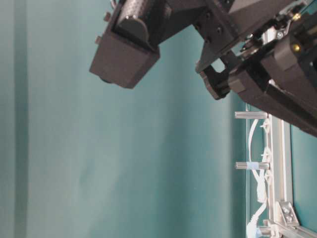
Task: Insert the wire through the string loop located on the left side.
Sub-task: 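Lift the cable and carry the plug toward the zip-tie loop, then push the USB plug through the black zip-tie loop with the right gripper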
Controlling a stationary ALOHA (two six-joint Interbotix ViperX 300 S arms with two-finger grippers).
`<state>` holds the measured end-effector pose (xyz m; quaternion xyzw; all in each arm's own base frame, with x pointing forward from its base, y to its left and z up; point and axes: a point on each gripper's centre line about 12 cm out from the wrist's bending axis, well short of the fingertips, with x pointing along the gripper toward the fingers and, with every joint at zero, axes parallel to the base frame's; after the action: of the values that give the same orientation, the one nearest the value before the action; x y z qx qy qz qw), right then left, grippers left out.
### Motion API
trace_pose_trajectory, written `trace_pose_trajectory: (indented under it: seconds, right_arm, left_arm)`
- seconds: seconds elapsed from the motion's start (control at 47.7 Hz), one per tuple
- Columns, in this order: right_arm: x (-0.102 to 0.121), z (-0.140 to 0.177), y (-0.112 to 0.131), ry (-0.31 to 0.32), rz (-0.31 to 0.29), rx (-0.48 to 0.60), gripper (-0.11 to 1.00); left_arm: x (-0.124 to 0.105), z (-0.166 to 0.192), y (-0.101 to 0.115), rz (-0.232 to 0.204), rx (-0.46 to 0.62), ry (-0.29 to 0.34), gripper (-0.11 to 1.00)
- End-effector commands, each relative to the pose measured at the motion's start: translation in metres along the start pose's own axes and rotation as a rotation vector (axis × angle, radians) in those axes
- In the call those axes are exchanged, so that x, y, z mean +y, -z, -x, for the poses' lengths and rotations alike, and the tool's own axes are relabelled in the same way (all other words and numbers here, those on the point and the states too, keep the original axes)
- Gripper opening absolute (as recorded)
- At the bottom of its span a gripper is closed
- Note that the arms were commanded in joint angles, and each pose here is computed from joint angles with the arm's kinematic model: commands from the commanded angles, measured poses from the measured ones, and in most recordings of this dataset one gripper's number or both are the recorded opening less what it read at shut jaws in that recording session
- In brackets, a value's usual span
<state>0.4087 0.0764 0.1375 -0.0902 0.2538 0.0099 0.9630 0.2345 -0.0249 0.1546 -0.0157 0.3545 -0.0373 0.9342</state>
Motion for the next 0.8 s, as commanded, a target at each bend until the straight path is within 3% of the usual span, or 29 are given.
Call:
trace_pose_trajectory:
  seconds: [0.0, 0.775]
  right_arm:
    - [-0.0043, 0.0076, -0.0172, 0.007, -0.012, -0.048, 0.10]
    - [-0.0050, 0.0077, -0.0160, 0.009, -0.010, -0.046, 0.10]
  left_arm:
    - [-0.0010, 0.0012, -0.0043, 0.004, -0.015, 0.003, 0.81]
    - [-0.0012, 0.0011, -0.0023, 0.002, -0.010, 0.004, 0.81]
